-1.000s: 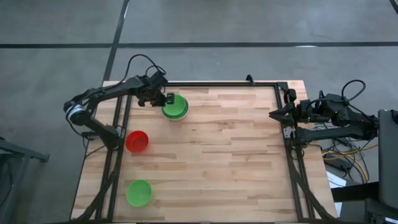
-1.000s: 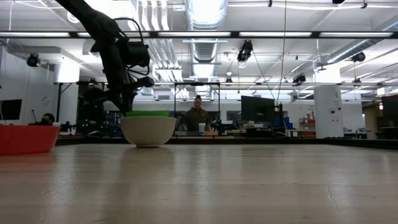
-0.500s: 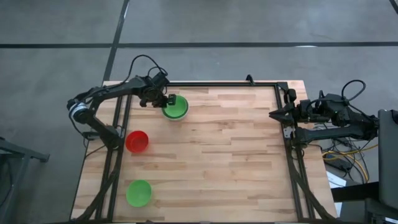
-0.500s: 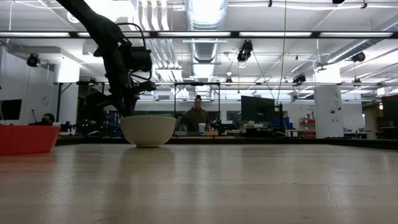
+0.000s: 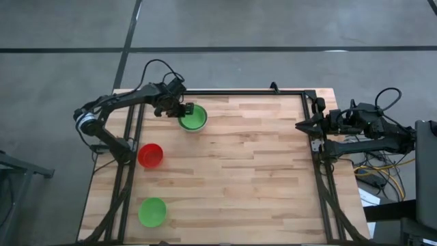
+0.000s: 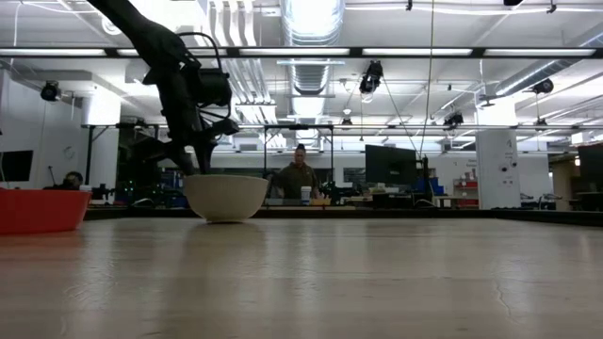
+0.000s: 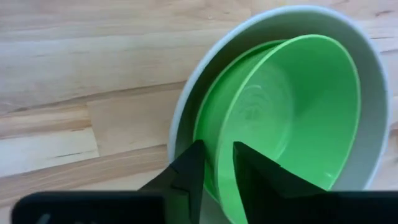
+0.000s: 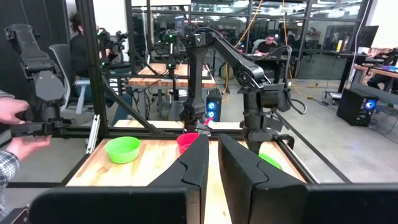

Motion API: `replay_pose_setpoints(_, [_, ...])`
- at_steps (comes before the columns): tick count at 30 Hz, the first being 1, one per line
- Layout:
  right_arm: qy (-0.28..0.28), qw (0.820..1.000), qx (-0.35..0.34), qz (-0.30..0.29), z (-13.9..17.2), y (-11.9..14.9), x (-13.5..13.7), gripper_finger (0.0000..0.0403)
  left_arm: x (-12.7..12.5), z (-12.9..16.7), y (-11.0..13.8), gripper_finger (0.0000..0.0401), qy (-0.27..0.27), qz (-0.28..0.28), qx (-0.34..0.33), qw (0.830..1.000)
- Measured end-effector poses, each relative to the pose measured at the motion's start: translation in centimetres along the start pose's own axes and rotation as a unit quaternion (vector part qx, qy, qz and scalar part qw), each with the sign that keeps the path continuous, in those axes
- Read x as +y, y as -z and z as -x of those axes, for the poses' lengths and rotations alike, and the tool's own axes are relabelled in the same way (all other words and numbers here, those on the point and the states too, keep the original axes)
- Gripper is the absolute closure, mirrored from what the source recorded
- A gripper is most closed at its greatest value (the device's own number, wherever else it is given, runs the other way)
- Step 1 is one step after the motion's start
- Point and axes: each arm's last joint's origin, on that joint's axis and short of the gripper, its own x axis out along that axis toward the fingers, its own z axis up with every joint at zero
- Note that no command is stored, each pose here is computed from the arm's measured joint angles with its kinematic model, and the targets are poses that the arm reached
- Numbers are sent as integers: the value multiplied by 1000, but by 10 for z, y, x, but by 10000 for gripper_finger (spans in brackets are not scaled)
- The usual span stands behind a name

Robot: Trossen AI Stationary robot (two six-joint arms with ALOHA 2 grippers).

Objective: Nest bowls inside each other
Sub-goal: Stack the middle green bowl on the top green bowl, then stack the bottom green bowl on the top green bowl

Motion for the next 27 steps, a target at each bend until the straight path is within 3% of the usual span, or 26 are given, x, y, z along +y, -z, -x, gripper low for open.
replay_pose_setpoints(7, [0, 1000, 0, 0, 0, 0, 0, 369, -3, 4, -2, 279, 2, -7, -3, 1000])
replay_pose_setpoints(27, [0, 1000, 0, 0, 0, 0, 0, 369, -16, 40, -13, 277, -31, -67, -26, 997])
